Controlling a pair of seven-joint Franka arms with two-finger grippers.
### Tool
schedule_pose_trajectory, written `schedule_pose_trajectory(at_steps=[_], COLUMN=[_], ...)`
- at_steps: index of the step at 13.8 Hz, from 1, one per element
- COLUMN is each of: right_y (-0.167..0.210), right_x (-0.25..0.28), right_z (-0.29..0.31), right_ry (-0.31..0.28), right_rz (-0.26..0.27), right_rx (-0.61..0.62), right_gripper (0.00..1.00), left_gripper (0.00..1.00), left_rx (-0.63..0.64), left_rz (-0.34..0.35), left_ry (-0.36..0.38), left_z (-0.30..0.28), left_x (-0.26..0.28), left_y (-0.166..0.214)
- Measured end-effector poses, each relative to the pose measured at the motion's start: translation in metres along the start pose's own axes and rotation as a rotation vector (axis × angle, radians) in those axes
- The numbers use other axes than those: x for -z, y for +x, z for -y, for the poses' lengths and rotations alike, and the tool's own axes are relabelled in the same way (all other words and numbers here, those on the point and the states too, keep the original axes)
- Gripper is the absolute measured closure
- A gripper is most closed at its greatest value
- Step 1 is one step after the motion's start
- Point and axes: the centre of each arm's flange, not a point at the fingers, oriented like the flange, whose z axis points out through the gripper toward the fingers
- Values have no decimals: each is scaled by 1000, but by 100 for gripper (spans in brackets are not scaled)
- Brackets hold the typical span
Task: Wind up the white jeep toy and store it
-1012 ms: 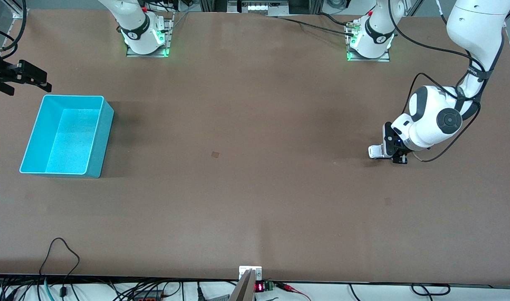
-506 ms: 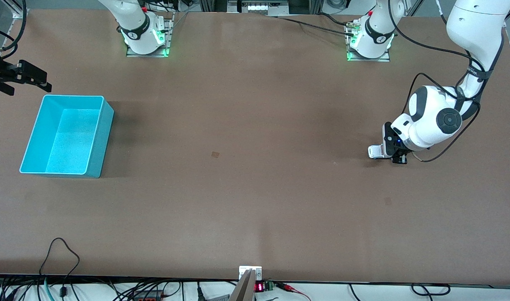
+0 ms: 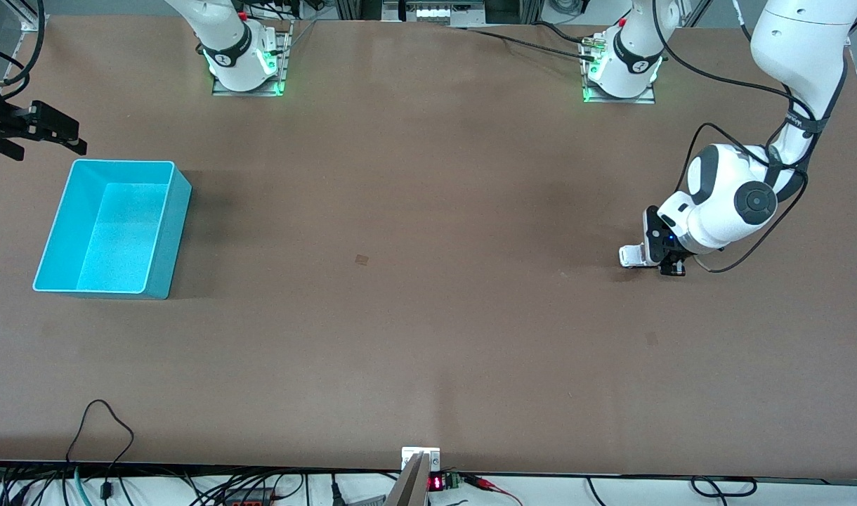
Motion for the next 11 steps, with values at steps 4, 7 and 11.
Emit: schedule_pose_trajectory(at_steps=[4, 7, 11], right_y=[0, 0, 0], right_x=[0, 0, 0], right_z=[0, 0, 0], right_ry=[0, 0, 0], right_rz=[0, 1, 1], right_rx=[0, 0, 0], right_gripper=[0, 0, 0], left_gripper=[48, 48, 48], left_rx=[14, 4, -13], left_rz=[0, 6, 54], left_ry=[0, 0, 3], left_z=[0, 0, -1], left_x=[0, -1, -1], left_y=[0, 0, 3])
